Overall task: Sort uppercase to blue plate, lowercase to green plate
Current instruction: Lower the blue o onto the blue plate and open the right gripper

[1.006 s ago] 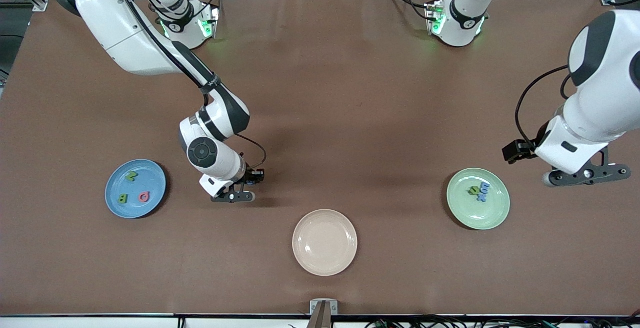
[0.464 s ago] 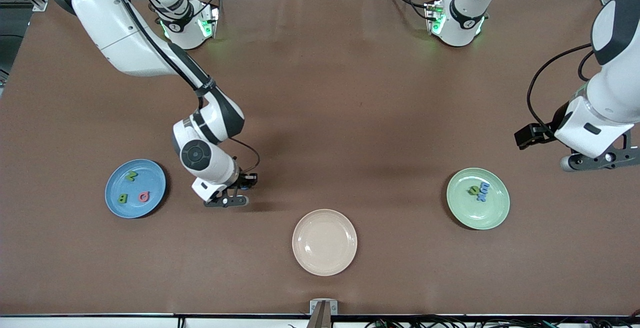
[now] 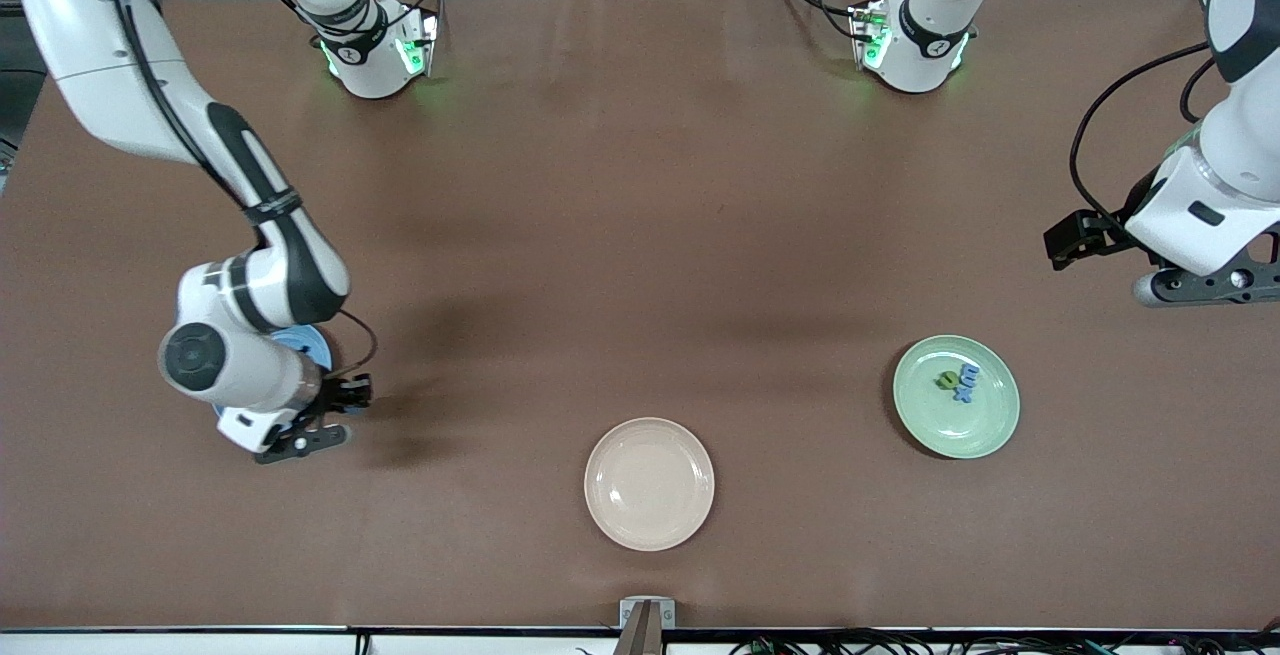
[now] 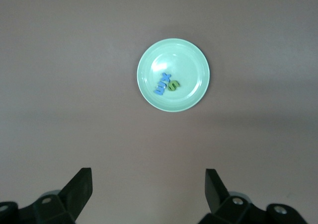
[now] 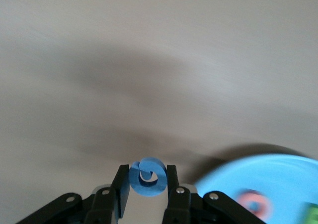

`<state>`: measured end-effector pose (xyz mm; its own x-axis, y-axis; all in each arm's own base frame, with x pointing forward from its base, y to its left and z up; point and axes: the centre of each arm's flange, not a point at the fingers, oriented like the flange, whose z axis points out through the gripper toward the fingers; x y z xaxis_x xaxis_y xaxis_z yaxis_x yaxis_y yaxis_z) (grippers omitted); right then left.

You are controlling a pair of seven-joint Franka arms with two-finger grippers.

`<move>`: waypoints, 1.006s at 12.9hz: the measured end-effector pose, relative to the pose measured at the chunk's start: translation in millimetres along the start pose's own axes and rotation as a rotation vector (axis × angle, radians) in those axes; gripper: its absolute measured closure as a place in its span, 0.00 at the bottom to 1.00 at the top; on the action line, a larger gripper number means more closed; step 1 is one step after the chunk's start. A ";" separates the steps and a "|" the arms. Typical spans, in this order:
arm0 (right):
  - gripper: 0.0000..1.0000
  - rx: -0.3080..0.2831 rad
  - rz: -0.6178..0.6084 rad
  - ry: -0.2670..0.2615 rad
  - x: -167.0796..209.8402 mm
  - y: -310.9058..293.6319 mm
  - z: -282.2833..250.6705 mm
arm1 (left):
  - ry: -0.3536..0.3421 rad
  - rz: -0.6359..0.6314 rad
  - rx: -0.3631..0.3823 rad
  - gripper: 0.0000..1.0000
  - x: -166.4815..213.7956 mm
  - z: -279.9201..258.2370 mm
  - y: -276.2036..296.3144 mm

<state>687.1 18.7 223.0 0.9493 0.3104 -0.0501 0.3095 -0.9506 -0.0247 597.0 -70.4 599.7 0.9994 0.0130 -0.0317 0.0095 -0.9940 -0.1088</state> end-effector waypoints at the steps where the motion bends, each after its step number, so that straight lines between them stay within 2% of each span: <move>1: 0.66 0.006 -0.029 -0.014 -10.5 27.2 0.9 | -0.006 0.012 -0.018 0.00 -5.7 -7.0 -5.2; 5: 0.66 0.046 -0.102 -0.094 -42.5 81.0 4.5 | -0.016 0.042 -0.043 0.00 -43.5 -48.4 -17.6; 8: 0.66 0.106 -0.116 -0.207 -64.9 92.5 12.6 | -0.051 0.044 -0.064 0.00 -58.1 -55.1 -22.7; 10: 0.50 0.135 -0.105 -0.230 -69.7 92.5 14.5 | -0.062 0.037 -0.062 0.00 -60.5 -52.8 -25.8; 13: 0.16 0.147 -0.103 -0.224 -67.7 89.3 13.1 | -0.070 0.033 -0.062 0.00 -60.7 -50.2 -27.9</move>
<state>649.7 -87.1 211.2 0.8724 0.4149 -0.2584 0.3769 -0.9076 -0.1848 537.7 -49.0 654.6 0.9945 -0.0143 -0.1039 -0.0190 -0.9988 -0.0444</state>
